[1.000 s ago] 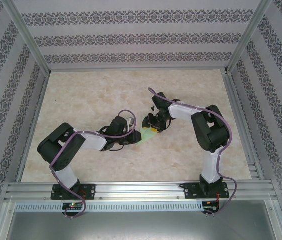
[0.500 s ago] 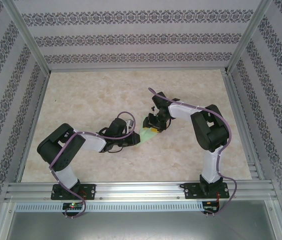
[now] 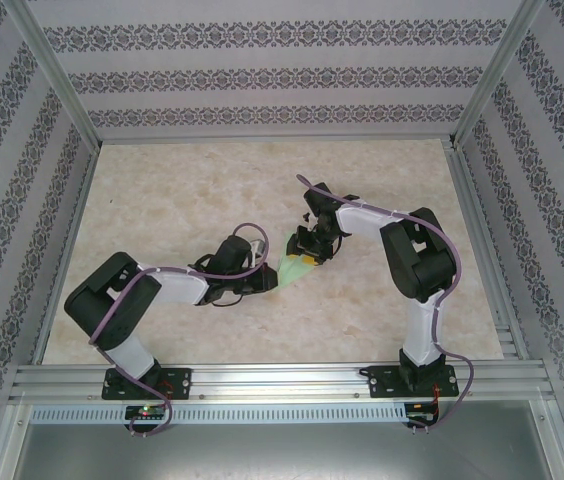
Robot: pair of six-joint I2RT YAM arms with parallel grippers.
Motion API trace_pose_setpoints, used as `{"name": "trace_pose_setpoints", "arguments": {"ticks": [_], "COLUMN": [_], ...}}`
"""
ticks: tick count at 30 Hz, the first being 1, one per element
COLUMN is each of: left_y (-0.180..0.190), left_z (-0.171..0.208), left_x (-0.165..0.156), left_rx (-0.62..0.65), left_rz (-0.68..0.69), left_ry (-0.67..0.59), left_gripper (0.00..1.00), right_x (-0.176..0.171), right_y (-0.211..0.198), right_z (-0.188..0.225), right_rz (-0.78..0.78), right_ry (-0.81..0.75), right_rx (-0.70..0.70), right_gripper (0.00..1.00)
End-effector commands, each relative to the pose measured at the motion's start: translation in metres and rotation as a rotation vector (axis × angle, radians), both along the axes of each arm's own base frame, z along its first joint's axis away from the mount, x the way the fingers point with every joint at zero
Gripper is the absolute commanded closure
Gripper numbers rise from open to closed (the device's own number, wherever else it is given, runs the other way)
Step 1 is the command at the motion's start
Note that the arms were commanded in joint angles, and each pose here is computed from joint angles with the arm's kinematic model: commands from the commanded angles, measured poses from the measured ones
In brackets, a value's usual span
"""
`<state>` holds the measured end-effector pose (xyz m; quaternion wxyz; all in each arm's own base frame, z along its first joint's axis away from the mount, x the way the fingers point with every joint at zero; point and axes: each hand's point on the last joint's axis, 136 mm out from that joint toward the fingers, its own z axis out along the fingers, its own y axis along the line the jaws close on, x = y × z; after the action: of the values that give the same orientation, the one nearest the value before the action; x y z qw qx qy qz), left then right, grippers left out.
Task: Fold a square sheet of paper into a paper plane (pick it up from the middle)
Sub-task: Fourth fold the wing at the center of the table.
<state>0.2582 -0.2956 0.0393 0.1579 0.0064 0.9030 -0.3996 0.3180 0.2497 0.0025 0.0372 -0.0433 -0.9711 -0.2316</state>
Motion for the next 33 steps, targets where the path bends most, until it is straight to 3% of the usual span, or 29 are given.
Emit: {"name": "trace_pose_setpoints", "arguments": {"ticks": [1, 14, 33], "left_y": [0.001, -0.033, -0.020], "left_z": [0.017, 0.030, -0.012], "left_x": [0.004, 0.033, 0.034], "left_rx": [0.006, -0.122, 0.032], "left_rz": [0.007, 0.004, 0.037], "left_ry": [-0.064, -0.091, -0.018], "left_gripper": [0.89, 0.88, 0.94], "right_x": [-0.053, -0.052, -0.053], "right_y": [-0.073, -0.070, -0.069], "right_z": [-0.124, -0.126, -0.124], "right_rz": [0.035, 0.047, 0.037], "right_ry": [0.168, 0.164, 0.171], "right_rx": [-0.374, -0.369, -0.354], "right_gripper": [0.51, 0.46, 0.46]}}
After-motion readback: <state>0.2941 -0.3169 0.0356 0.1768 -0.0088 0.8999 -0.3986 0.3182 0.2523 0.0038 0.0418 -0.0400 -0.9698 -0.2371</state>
